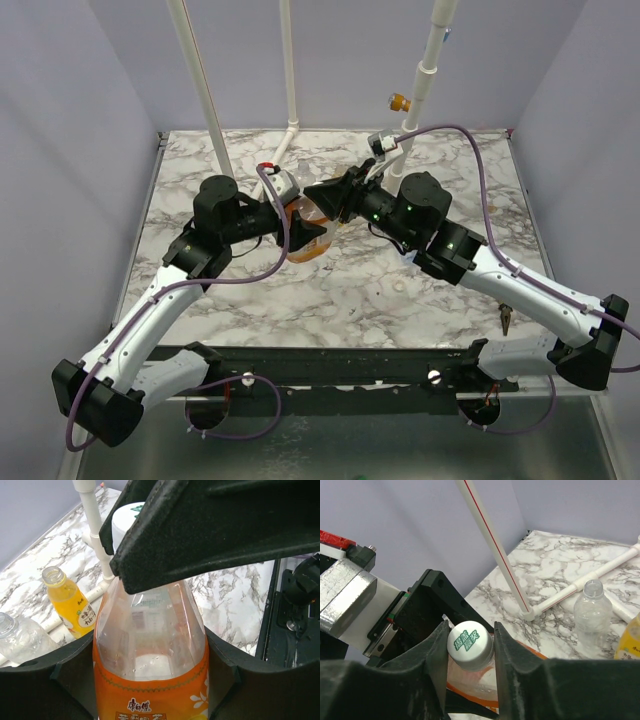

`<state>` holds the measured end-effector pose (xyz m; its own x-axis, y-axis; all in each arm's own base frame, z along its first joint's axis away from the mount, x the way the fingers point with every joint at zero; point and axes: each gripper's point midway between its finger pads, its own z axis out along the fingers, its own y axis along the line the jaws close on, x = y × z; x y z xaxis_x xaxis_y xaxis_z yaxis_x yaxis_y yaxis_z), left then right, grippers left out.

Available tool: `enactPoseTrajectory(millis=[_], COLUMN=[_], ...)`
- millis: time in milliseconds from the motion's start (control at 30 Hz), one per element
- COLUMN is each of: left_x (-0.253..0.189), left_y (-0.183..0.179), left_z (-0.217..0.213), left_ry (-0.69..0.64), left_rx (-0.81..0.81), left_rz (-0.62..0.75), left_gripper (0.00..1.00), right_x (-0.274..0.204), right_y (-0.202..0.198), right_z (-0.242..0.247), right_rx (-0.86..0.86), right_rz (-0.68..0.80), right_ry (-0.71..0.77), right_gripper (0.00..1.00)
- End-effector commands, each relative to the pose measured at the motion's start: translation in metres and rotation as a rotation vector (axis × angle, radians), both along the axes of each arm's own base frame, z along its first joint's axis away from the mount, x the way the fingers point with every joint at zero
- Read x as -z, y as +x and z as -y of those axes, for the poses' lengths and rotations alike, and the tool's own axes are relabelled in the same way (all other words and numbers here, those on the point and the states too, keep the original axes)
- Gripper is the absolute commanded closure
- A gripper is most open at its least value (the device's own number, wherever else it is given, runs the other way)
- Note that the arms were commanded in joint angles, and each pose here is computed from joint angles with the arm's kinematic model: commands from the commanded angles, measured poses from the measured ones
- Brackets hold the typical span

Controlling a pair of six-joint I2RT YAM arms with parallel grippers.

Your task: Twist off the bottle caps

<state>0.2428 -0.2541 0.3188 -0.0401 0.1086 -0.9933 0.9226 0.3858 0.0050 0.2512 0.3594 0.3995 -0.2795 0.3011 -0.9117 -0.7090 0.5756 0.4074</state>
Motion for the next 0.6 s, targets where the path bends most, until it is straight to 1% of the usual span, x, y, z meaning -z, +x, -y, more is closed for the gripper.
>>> enactPoseTrajectory(millis=[0,100,233,300,400,467,567], left_x=[-0.014,-0.014,-0.015,-0.017,-0.024,-0.030,-0.039], left_y=[-0.003,-0.007,-0.015,-0.023,-0.044,-0.060,-0.081], left_z=[0.001,0.002,0.004,0.005,0.010,0.012,0.014], left_ry=[-0.029,-0.035,-0.041,-0.047,-0.063,-0.072,-0.097], left_rx=[-0.001,0.015,0.053,0.092,0.201,0.286,0.396], left_rz=[-0.016,-0.024,-0.039,-0.048,-0.071,-0.079,-0.146], left_gripper=[0.86,0.86,0.86,0.86,0.89,0.91,0.93], right_x=[-0.009,-0.011,-0.011,-0.016,-0.030,-0.040,-0.050], right_y=[0.002,0.001,0.001,-0.003,-0.016,-0.030,-0.050], right_z=[0.002,0.003,0.006,0.008,0.012,0.012,0.008], right_rx=[0.024,0.024,0.031,0.012,-0.040,-0.111,-0.225], right_rz=[0.024,0.033,0.048,0.079,0.154,0.211,0.261], right_ry=[0.003,0.004,-0.009,-0.022,-0.025,-0.027,-0.030], right_gripper=[0.71,0.79,0.86,0.89,0.92,0.95,0.99])
